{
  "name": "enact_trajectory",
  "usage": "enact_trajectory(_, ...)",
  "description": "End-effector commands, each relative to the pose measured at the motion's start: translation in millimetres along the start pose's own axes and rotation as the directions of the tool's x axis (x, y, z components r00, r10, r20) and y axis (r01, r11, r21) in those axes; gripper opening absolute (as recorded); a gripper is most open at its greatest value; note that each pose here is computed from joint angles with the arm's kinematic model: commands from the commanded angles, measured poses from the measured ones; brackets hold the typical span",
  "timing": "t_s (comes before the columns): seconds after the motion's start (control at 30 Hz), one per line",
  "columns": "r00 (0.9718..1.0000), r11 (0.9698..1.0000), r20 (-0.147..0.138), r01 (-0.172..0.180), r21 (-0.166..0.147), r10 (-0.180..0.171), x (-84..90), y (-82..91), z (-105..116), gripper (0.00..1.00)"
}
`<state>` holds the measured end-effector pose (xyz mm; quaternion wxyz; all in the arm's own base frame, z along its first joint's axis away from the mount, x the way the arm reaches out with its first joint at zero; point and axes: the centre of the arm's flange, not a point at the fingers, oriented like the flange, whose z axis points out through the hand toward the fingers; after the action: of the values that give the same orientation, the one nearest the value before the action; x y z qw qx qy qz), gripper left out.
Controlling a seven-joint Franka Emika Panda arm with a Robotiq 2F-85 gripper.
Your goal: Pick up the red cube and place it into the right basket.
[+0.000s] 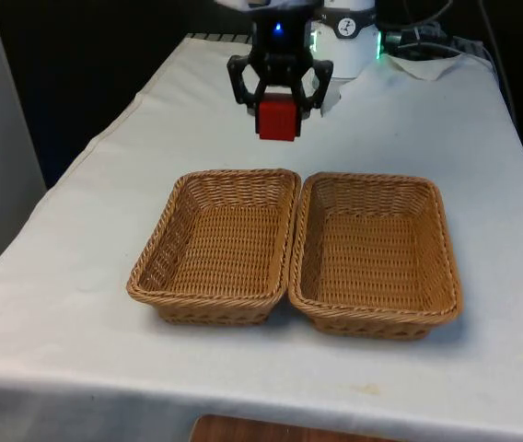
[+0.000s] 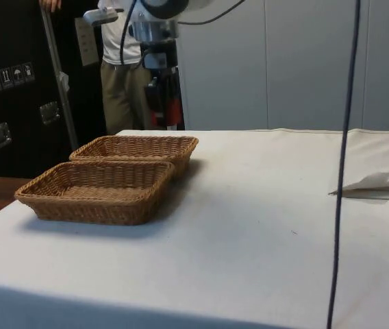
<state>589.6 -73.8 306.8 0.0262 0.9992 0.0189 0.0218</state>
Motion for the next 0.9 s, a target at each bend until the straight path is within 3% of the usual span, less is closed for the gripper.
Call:
enact_trajectory(0.0, 1.0000, 1.0000, 0.001, 0.001, 0.008, -0.001, 5.8, 3.6, 2, 0.02)
enact_trajectory(0.4, 0.9999, 0.9997, -0.011, 0.000, -0.025, 0.000, 36.5, 28.0, 14, 0.02)
enact_trajectory(0.47, 1.0000, 0.9998, -0.006, 0.002, -0.021, -0.002, 46.0, 37.4, 20, 0.02)
enact_trajectory(0.73, 0.9999, 0.9993, -0.017, -0.002, -0.038, 0.001, 63.4, 47.3, 35, 0.02)
enact_trajectory(0.87, 0.9999, 0.9997, -0.017, 0.000, -0.026, -0.001, 77.4, 50.4, 53, 0.02)
